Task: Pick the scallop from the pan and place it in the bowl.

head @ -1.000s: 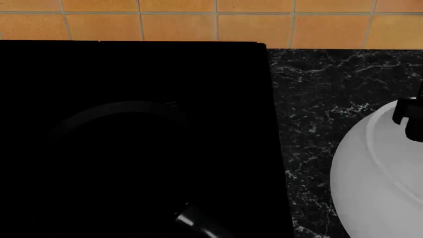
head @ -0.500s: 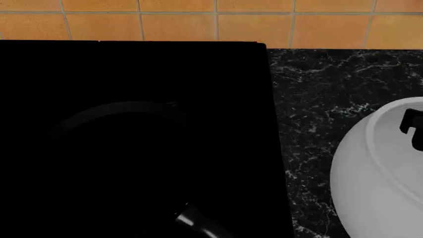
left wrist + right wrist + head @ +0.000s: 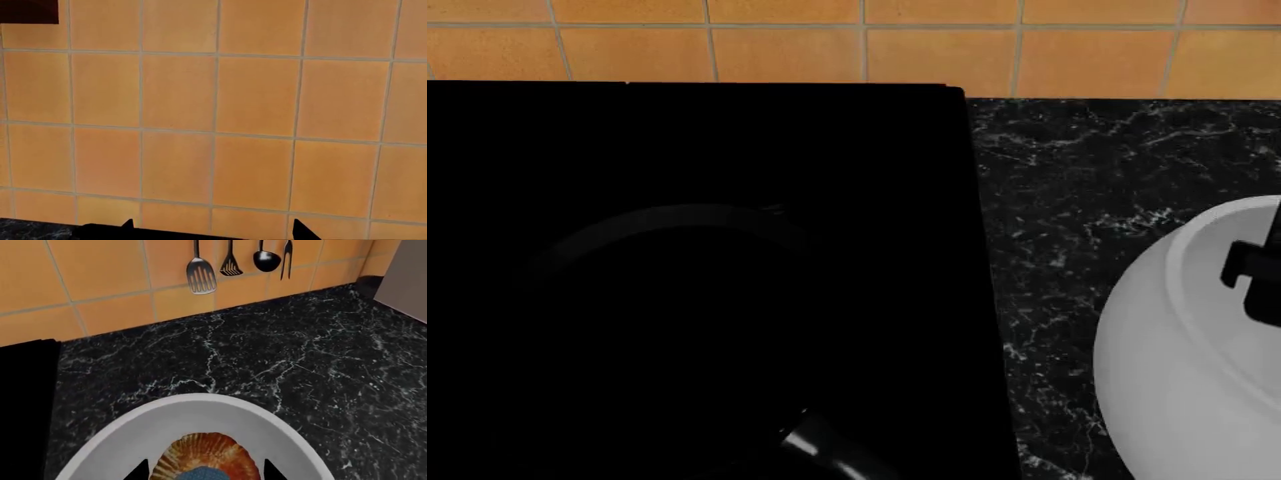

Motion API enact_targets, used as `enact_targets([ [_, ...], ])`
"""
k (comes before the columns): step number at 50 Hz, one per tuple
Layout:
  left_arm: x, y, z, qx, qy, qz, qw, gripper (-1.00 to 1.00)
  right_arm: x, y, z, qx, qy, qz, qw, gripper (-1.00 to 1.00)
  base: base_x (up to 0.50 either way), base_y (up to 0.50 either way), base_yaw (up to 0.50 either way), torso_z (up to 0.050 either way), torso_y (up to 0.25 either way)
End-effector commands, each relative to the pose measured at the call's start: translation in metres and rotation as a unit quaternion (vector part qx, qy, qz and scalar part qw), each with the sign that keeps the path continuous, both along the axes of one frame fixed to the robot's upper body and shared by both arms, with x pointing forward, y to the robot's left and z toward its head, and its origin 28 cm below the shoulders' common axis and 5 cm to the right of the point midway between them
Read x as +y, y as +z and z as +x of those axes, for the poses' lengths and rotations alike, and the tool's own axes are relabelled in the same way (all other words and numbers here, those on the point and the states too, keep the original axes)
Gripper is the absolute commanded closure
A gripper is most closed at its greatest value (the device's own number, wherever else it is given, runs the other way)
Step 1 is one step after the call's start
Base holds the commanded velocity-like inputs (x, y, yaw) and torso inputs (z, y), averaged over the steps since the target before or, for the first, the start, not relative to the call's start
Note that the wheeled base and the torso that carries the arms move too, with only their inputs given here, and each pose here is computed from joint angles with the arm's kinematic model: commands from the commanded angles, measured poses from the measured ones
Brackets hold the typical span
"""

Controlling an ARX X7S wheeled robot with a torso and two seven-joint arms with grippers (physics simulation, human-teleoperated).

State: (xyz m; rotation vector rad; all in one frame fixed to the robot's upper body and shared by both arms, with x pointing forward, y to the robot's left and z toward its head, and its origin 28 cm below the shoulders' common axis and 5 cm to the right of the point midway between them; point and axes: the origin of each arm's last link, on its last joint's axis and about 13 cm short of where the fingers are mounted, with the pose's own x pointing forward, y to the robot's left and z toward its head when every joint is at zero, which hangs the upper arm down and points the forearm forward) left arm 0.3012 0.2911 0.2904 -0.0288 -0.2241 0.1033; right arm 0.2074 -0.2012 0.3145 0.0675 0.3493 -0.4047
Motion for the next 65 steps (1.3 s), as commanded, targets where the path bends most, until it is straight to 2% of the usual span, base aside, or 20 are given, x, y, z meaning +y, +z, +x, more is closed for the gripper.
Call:
enact_targets([
  [1,0.001,-0.002,0.001,0.001,0.001,-0.002,1.000,-1.00,-0.001,-0.002,0.001,0.002,0.005,-0.005,1.000,1.00,0.00,0.00,0.00,0.000,0.000],
  [5,0.001,-0.002,0.000,0.001,0.001,-0.002,1.000,-1.00,-0.001,-0.002,0.000,0.000,0.006,0.002,1.000,1.00,0.00,0.00,0.00,0.000,0.000],
  [6,0.001,-0.001,0.000,0.001,0.002,-0.001,1.000,-1.00,-0.001,-0.002,0.000,-0.001,0.005,0.005,1.000,-1.00,0.00,0.00,0.00,0.000,0.000],
  [28,0.001,-0.001,-0.001,0.001,0.004,0.000,1.000,-1.00,-0.001,0.004,-0.006,-0.014,0.015,0.020,1.000,-1.00,0.00,0.00,0.00,0.000,0.000],
  [47,0.001,0.002,-0.006,-0.004,0.003,-0.002,1.000,-1.00,0.008,0.042,-0.041,-0.085,0.031,0.007,0.996,-1.00,0.00,0.00,0.00,0.000,0.000],
  [59,-0.001,0.000,-0.005,-0.002,0.000,-0.001,1.000,-1.00,0.012,0.075,-0.066,-0.151,0.045,-0.012,0.987,-1.00,0.00,0.00,0.00,0.000,0.000],
  [65,-0.001,-0.002,-0.005,-0.001,0.000,-0.001,1.000,-1.00,0.017,0.083,-0.069,-0.172,0.061,-0.016,0.983,-1.00,0.00,0.00,0.00,0.000,0.000],
])
